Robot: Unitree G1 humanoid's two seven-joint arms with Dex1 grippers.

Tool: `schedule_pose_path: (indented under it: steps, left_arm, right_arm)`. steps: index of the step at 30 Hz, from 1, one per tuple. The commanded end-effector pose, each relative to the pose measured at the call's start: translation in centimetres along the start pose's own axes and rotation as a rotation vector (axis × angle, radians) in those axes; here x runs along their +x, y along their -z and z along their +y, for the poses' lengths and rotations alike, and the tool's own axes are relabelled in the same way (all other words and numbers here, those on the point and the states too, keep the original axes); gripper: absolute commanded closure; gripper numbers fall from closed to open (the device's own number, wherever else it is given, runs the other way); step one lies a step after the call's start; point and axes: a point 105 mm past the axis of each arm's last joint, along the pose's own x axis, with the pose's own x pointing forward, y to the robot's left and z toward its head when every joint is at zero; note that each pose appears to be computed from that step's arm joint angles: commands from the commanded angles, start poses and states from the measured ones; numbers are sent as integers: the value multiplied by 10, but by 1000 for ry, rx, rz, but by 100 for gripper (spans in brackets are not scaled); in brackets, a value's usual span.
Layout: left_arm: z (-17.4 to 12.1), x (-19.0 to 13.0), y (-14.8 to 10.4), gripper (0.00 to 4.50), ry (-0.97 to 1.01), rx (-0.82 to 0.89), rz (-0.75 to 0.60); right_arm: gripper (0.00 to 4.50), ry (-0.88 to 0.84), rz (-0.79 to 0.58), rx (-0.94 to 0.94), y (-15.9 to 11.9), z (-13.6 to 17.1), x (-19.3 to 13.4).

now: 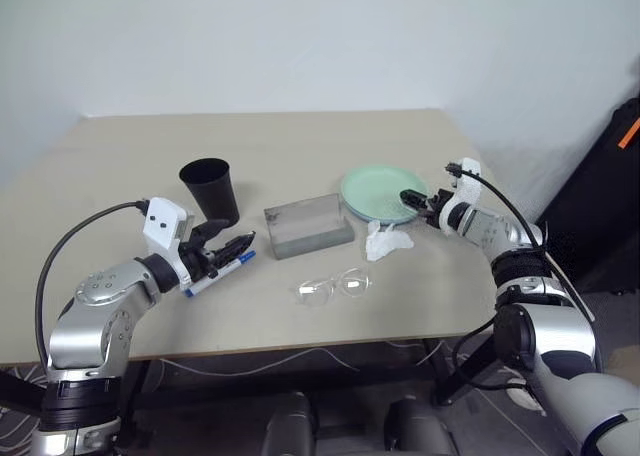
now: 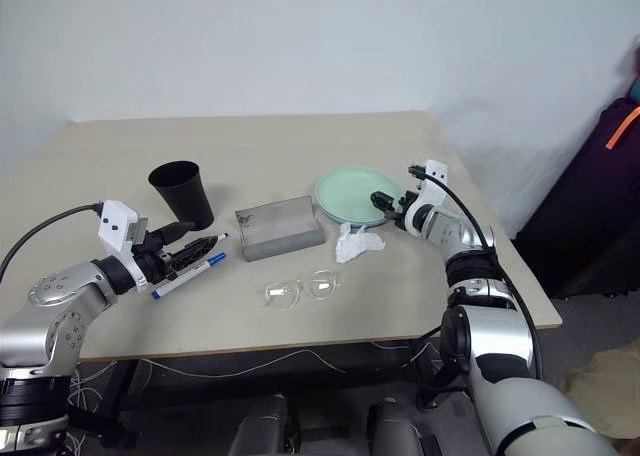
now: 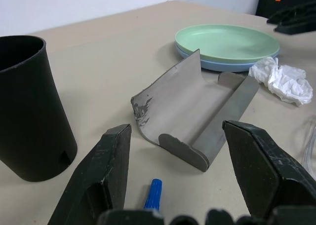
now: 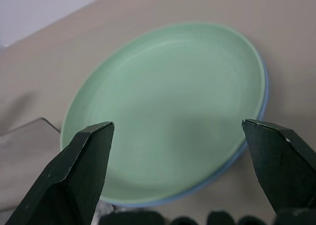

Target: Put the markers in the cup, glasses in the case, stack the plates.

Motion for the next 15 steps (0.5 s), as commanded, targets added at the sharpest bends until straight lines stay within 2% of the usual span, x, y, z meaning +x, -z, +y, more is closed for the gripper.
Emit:
schedule_pose_path:
  steps: [1,6,15]
  left_arm:
    - [0,1,-12,139,6,32,-39]
    - [-1,1,-10,139,3,30,-39]
    - [0,-1,-8,139,-6,29,-40]
  right_arm:
    - [2,-46,-51,-55,-24,10,-7]
    - [2,-148,25,-170,-15,27,-16]
    - [2,-319,255,-392,39,49,-36]
